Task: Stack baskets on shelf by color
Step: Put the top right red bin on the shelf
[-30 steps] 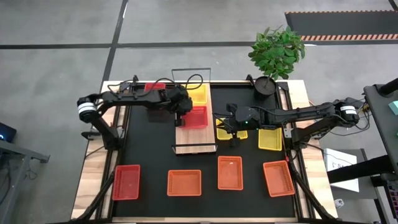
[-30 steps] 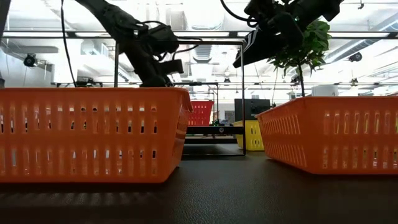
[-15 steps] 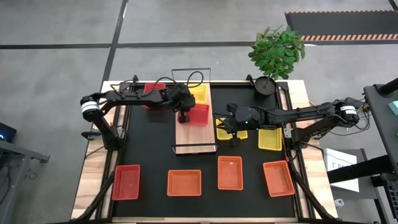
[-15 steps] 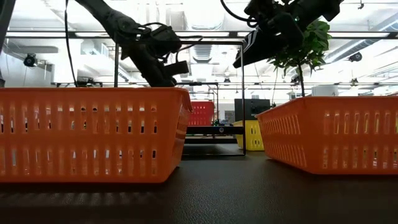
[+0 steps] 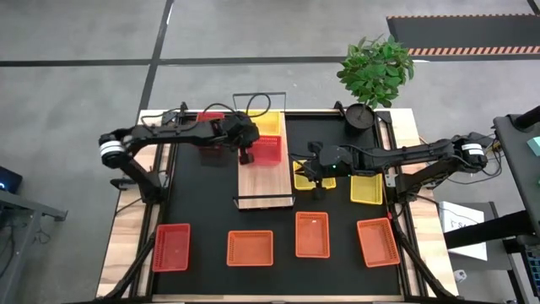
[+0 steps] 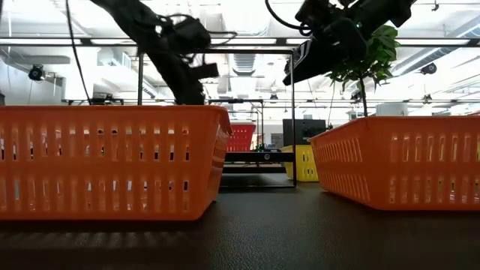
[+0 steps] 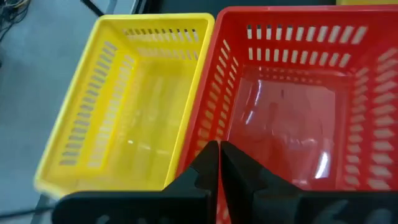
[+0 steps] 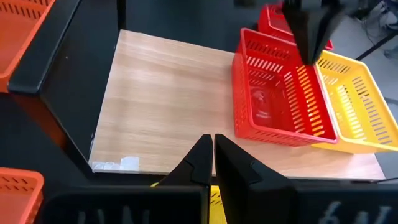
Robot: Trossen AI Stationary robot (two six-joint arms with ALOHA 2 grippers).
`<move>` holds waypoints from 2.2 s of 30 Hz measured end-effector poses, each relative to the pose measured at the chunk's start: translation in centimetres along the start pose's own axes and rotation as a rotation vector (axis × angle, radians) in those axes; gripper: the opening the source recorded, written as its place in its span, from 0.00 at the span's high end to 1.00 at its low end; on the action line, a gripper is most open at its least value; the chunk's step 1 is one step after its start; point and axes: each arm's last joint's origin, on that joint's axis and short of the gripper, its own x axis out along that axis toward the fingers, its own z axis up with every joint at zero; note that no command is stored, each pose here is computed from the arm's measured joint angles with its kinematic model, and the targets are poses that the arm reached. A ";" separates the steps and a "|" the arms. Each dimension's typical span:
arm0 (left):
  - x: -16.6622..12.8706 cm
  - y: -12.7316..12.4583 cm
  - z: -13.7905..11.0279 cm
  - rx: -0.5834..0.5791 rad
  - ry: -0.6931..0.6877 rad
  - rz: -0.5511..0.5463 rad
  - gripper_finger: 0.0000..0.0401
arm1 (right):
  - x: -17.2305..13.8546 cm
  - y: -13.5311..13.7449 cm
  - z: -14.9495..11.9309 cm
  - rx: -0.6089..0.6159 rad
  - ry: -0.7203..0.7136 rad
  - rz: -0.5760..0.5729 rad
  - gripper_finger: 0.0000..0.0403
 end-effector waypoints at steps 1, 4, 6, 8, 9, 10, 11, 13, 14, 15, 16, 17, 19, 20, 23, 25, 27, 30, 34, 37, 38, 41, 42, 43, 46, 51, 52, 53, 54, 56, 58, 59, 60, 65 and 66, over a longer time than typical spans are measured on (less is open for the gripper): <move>-0.7 0.1 -0.1 -0.002 0.004 -0.001 1.00 | 0.0 0.0 0.0 0.008 -0.001 0.000 0.98; -2.9 0.2 -0.8 -0.006 0.011 0.019 1.00 | 0.1 0.0 0.0 0.040 -0.006 -0.003 0.98; -4.0 0.3 -1.6 0.001 0.028 0.059 1.00 | 0.2 0.0 0.0 0.060 0.002 -0.001 0.98; -4.7 0.4 -2.7 0.011 0.048 0.135 1.00 | 0.5 0.1 -0.1 0.083 0.009 0.001 0.98; -4.9 0.5 -3.3 0.020 0.053 0.175 1.00 | 0.7 0.1 -0.2 0.089 0.016 0.002 0.98; -5.0 0.7 -3.8 0.019 0.047 0.202 1.00 | 0.7 0.1 -0.3 0.097 0.019 0.003 0.98; -4.9 0.8 -4.2 0.017 0.023 0.222 1.00 | 0.9 0.2 -0.3 0.097 0.025 0.005 0.98; -4.3 1.1 -5.1 -0.006 -0.028 0.246 1.00 | 1.2 0.2 -0.4 0.098 0.023 0.005 0.98; -3.9 1.2 -5.5 -0.019 -0.050 0.260 1.00 | 1.2 0.2 -0.4 0.101 0.030 0.006 0.98; -3.6 1.4 -5.9 -0.031 -0.067 0.274 1.00 | 1.3 0.2 -0.5 0.106 0.032 0.007 0.98; -3.2 1.6 -6.2 -0.037 -0.082 0.287 1.00 | 1.3 0.2 -0.5 0.110 0.032 0.007 0.98; -2.8 1.7 -6.5 -0.038 -0.091 0.296 1.00 | 1.3 0.3 -0.5 0.112 0.033 0.007 0.98; -2.0 1.9 -6.9 -0.046 -0.102 0.282 1.00 | 1.4 0.3 -0.5 0.112 0.035 0.007 0.98; -1.7 2.0 -7.0 -0.048 -0.107 0.262 1.00 | 1.4 0.2 -0.5 0.112 0.034 0.007 0.98; -0.7 2.2 -7.0 -0.050 -0.093 0.247 1.00 | 1.4 0.3 -0.5 0.112 0.033 0.007 0.98; 0.0 2.4 -7.0 -0.051 -0.071 0.243 1.00 | 1.4 0.3 -0.5 0.112 0.034 0.007 0.98; 0.5 2.4 -6.9 -0.050 -0.059 0.239 1.00 | 1.4 0.3 -0.5 0.112 0.034 0.007 0.98; 0.8 2.5 -6.7 -0.048 -0.058 0.228 1.00 | 1.4 0.3 -0.5 0.112 0.034 0.007 0.98; 0.8 2.5 -6.4 -0.048 -0.088 0.195 1.00 | 1.4 0.3 -0.5 0.109 0.035 0.007 0.98; 0.8 2.4 -6.4 -0.070 -0.092 0.182 1.00 | 1.4 0.3 -0.5 0.106 0.035 0.007 0.98; 0.8 2.4 -6.4 -0.077 -0.090 0.180 1.00 | 1.4 0.3 -0.5 0.105 0.035 0.007 0.98; 0.8 2.4 -6.5 -0.098 -0.095 0.166 1.00 | 1.4 0.3 -0.5 0.105 0.035 0.007 0.98; 0.8 2.3 -6.5 -0.097 -0.095 0.162 1.00 | 1.4 0.3 -0.5 0.105 0.035 0.007 0.98; 0.8 2.3 -6.5 -0.096 -0.095 0.160 1.00 | 1.4 0.3 -0.5 0.107 0.035 0.007 0.98; 0.4 2.2 -6.6 -0.095 -0.085 0.152 1.00 | 1.4 0.3 -0.5 0.112 0.035 0.007 0.98; -1.2 2.2 -6.8 -0.126 -0.063 0.140 1.00 | 1.4 0.2 -0.5 0.106 0.034 0.007 0.98; -1.5 2.1 -6.9 -0.141 -0.048 0.131 1.00 | 1.4 0.2 -0.5 0.106 0.035 0.007 0.98; -2.0 2.0 -7.1 -0.152 -0.033 0.115 1.00 | 1.4 0.2 -0.5 0.106 0.035 0.007 0.98; -2.4 1.9 -7.3 -0.164 -0.024 0.093 1.00 | 1.4 0.2 -0.5 0.106 0.035 0.007 0.98; -3.1 1.7 -7.4 -0.190 -0.033 0.040 1.00 | 1.4 0.2 -0.5 0.105 0.035 0.007 0.98; -3.2 1.2 -7.8 -0.209 -0.044 -0.018 1.00 | 1.4 0.2 -0.5 0.105 0.035 0.007 0.98; -3.2 1.0 -8.0 -0.217 -0.044 -0.043 1.00 | 1.4 0.2 -0.5 0.105 0.035 0.007 0.98; -3.1 0.7 -8.1 -0.227 -0.047 -0.064 1.00 | 1.4 0.2 -0.5 0.105 0.035 0.007 0.98; -2.7 -0.2 -8.0 -0.229 -0.039 -0.101 1.00 | 1.4 0.2 -0.5 0.105 0.035 0.007 0.98; -2.6 -0.4 -7.9 -0.222 -0.041 -0.107 1.00 | 1.4 0.2 -0.5 0.107 0.035 0.007 0.98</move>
